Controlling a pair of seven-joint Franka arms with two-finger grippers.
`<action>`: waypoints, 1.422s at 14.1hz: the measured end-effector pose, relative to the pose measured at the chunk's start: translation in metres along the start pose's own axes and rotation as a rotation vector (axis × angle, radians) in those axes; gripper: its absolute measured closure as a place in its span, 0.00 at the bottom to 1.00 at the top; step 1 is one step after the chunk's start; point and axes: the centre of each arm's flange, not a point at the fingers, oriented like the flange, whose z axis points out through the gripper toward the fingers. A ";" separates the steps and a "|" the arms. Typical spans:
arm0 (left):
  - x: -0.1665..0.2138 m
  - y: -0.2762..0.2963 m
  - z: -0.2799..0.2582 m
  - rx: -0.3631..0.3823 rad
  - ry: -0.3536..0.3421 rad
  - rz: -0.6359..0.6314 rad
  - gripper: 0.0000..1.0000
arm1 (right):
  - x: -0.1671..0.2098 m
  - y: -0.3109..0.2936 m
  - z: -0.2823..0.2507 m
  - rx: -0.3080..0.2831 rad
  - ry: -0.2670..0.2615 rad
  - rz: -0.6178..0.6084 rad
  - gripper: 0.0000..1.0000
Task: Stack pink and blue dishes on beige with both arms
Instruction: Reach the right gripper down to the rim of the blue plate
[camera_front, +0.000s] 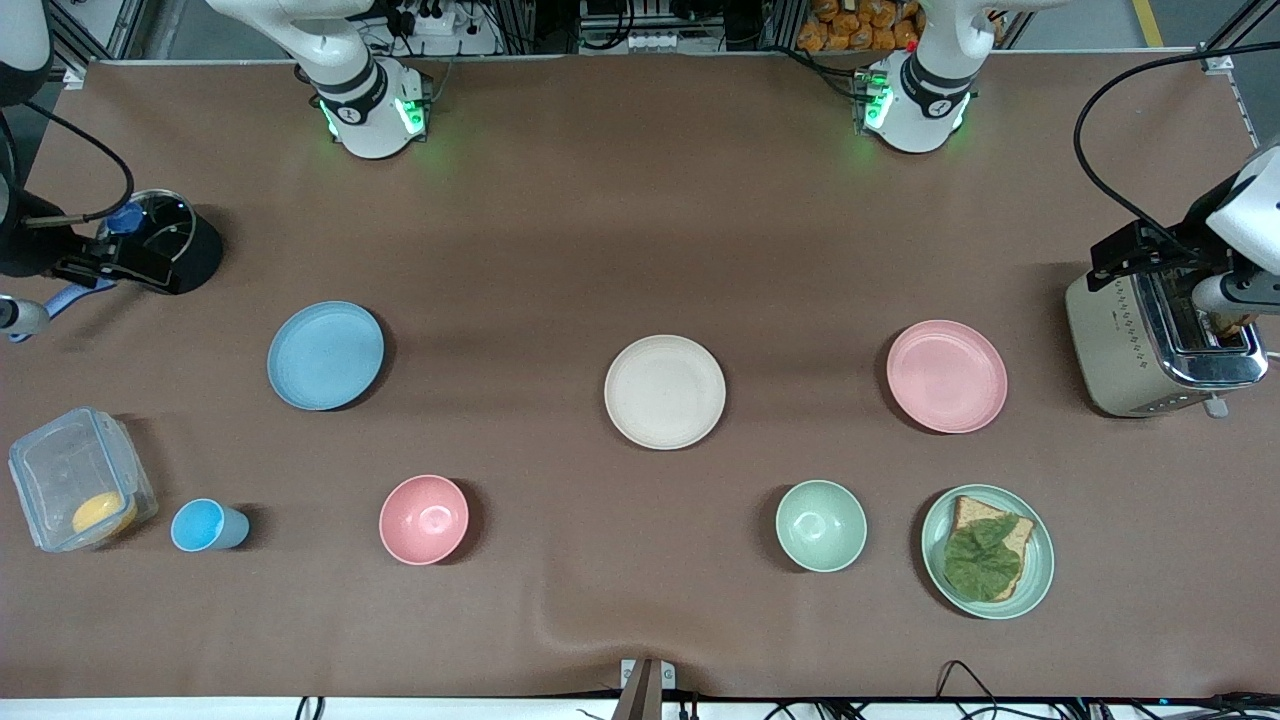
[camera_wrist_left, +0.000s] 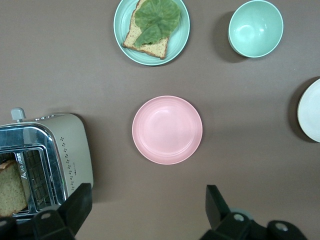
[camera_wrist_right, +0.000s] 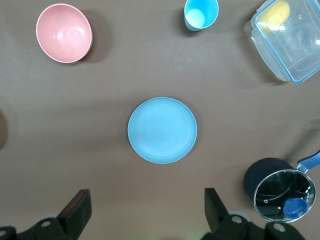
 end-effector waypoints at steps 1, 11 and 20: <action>0.000 0.000 0.000 0.000 0.000 0.000 0.00 | 0.000 0.000 0.000 0.000 0.000 0.000 0.00; 0.000 -0.002 0.000 0.000 0.000 -0.004 0.00 | 0.015 -0.005 0.046 -0.007 -0.096 -0.039 0.00; 0.000 -0.003 0.000 0.000 0.000 -0.005 0.00 | 0.081 0.084 0.245 0.018 -0.148 -0.084 0.00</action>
